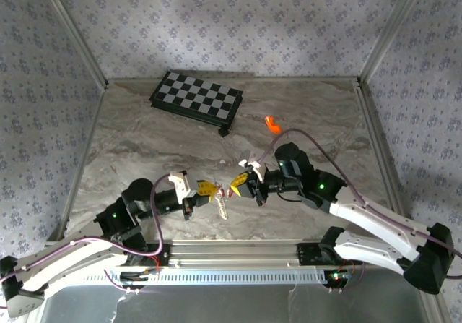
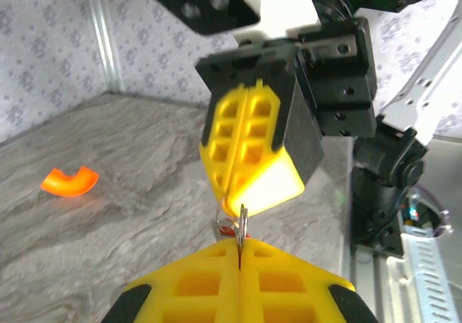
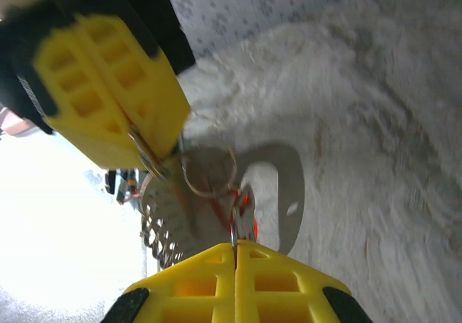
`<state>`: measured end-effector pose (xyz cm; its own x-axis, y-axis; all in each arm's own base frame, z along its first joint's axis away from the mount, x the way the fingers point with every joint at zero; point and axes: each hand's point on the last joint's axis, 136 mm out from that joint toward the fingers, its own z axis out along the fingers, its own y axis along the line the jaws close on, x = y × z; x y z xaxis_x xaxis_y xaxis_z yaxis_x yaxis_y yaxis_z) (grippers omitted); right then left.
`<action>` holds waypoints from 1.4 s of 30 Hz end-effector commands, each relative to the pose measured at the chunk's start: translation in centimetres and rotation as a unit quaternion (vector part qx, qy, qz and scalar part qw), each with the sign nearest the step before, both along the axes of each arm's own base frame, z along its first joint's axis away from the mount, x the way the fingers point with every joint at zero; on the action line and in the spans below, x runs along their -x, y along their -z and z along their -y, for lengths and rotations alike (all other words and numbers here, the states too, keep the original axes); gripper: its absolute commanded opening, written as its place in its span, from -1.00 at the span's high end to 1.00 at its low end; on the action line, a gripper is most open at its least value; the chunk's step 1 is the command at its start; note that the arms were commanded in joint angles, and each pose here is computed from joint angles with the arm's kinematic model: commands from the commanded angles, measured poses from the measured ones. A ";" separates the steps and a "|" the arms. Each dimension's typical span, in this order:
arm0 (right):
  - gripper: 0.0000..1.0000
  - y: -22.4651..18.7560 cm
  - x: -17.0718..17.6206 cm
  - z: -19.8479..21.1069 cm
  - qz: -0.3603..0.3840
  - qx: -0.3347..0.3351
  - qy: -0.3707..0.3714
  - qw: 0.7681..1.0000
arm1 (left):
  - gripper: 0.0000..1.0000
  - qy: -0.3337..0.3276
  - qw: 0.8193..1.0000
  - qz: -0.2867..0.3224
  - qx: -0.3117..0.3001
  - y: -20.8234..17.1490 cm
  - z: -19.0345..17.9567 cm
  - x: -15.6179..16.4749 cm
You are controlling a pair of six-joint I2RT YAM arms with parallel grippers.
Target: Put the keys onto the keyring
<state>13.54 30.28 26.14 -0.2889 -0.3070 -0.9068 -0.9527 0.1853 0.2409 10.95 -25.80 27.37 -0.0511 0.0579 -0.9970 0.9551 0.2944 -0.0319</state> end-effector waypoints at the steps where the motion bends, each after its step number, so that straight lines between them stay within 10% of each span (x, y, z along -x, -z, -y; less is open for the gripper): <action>1: 1.00 -2.2 1.7 0.7 0.027 -0.007 -0.031 0.999 | 1.00 0.052 0.998 0.008 0.031 -3.2 0.0 2.0; 42: 1.00 -5.2 4.9 0.7 0.093 0.058 -0.061 0.992 | 1.00 0.111 0.994 0.013 0.013 -4.4 1.6 3.6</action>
